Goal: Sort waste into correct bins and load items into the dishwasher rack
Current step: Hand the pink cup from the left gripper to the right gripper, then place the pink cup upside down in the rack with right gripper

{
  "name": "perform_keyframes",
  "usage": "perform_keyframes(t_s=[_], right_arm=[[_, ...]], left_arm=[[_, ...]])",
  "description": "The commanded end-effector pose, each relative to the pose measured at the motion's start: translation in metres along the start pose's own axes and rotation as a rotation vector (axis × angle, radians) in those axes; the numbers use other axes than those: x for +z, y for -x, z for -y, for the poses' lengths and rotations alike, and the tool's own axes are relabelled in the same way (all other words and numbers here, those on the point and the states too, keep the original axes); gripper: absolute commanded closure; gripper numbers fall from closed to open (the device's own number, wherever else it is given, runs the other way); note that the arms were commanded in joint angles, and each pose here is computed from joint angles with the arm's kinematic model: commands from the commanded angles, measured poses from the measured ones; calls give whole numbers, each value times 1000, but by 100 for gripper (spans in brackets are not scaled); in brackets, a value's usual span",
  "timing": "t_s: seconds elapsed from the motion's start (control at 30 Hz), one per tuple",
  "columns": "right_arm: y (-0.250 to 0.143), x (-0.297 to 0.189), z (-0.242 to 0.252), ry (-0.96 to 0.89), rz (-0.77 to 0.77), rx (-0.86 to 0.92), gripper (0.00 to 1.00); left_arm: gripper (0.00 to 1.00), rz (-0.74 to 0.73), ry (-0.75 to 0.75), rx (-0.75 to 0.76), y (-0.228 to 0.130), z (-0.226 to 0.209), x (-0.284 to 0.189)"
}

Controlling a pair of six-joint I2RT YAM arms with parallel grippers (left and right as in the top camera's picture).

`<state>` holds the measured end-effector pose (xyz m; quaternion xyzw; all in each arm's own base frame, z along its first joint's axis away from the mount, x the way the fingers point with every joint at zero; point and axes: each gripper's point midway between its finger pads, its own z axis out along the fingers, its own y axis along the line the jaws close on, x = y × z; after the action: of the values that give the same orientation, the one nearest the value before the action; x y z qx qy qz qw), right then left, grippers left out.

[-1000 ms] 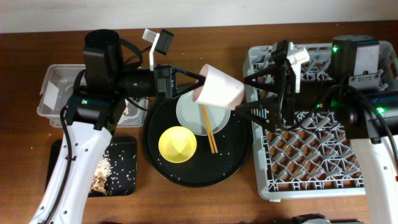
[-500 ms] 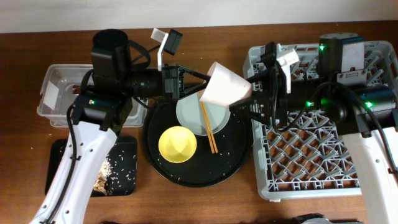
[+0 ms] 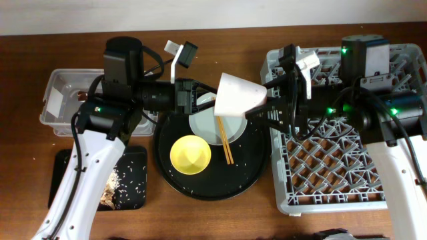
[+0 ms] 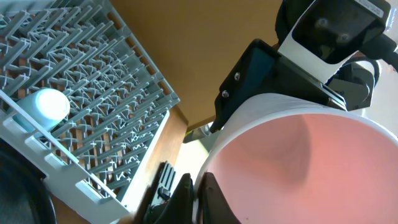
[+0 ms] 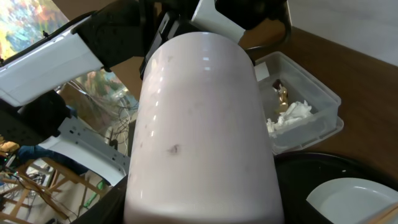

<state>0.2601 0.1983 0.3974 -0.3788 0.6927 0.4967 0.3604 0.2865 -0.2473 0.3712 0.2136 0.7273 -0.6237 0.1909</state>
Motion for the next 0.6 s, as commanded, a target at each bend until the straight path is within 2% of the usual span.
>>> perform_keyframes(t_s=[0.0,0.07,0.13,0.17,0.27,0.33,0.47,0.57], right_arm=[[1,-5,27,-125,-13,-32,57],[0,-6,30,-143,-19,-26,58],[-4,-7,35,-173,-34,-14,59],[-7,-8,39,-196,-46,-4,59],[-28,-17,65,-369,-135,54,59],[-48,-40,99,-624,-216,152,59],[-69,-102,147,-1096,-299,263,60],[-82,-128,171,-1285,-362,304,60]], left_arm=[[82,-30,-23,10,-9,4,4],[64,-5,24,10,-4,-4,4],[40,72,167,10,9,-28,0],[37,103,221,10,15,-38,-4],[37,202,390,4,32,-67,-22],[37,229,485,-29,32,-84,-30],[37,230,649,-117,18,-112,-45],[37,191,693,-105,8,-118,-49]])
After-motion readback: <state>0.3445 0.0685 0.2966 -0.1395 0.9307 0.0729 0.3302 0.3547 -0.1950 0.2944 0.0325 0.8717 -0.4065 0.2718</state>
